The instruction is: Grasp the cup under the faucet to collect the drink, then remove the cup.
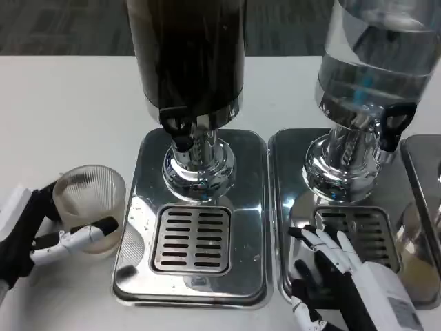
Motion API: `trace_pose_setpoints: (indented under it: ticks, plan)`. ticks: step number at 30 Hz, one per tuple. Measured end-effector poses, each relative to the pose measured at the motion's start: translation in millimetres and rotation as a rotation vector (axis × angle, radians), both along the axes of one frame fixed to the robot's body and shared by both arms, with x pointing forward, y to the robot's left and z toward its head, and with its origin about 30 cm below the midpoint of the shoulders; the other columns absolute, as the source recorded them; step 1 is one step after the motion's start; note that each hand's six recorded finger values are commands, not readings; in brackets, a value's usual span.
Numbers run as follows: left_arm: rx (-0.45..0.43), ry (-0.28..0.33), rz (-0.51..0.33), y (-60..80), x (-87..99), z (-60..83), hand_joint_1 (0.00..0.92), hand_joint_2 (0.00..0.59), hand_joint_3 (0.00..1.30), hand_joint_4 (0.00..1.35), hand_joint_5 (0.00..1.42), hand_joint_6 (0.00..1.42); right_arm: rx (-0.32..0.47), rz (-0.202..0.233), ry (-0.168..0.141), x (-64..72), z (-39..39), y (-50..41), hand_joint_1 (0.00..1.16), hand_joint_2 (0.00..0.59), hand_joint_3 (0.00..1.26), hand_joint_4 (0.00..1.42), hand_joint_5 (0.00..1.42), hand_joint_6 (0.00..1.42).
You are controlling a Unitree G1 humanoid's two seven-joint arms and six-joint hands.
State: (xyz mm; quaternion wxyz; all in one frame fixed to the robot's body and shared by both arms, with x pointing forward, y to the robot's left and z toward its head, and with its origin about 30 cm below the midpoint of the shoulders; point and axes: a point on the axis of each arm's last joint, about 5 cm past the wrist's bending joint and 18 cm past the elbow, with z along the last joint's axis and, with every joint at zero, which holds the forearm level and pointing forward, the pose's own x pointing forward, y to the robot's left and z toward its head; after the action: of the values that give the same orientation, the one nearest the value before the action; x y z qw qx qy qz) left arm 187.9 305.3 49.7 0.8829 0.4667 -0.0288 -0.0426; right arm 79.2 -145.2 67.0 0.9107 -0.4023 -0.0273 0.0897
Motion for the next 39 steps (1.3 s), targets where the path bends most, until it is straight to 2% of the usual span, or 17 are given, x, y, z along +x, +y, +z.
trace_pose_setpoints:
  ticks: [7,21,32,36,39]
  plan:
    - [-0.041,-0.014,0.006,-3.9,-5.1,-4.7,0.215,0.174,0.33,0.32,0.63,0.61,-0.011,0.011,0.014,0.5,0.4,-3.8,0.59,0.559,0.16,0.09,0.00,0.16]
    - [-0.086,-0.038,0.000,-5.7,-15.3,-8.6,0.210,0.170,0.34,0.33,0.63,0.63,-0.007,0.020,0.023,1.5,1.4,-5.3,0.60,0.557,0.16,0.10,0.00,0.16]
    - [-0.157,-0.155,-0.040,-6.5,-17.1,0.2,0.208,0.170,0.34,0.34,0.65,0.63,-0.002,0.023,0.026,1.7,2.3,-5.6,0.61,0.557,0.16,0.10,0.00,0.17]
    - [-0.166,-0.175,-0.063,-7.8,-14.6,3.5,0.202,0.172,0.34,0.35,0.65,0.64,-0.001,0.020,0.018,2.0,4.2,-6.3,0.61,0.557,0.16,0.10,0.00,0.17]
    - [-0.168,-0.161,-0.081,-9.5,-14.0,3.0,0.198,0.172,0.34,0.35,0.65,0.65,0.002,0.016,0.008,1.6,6.7,-6.8,0.61,0.557,0.16,0.10,0.00,0.17]
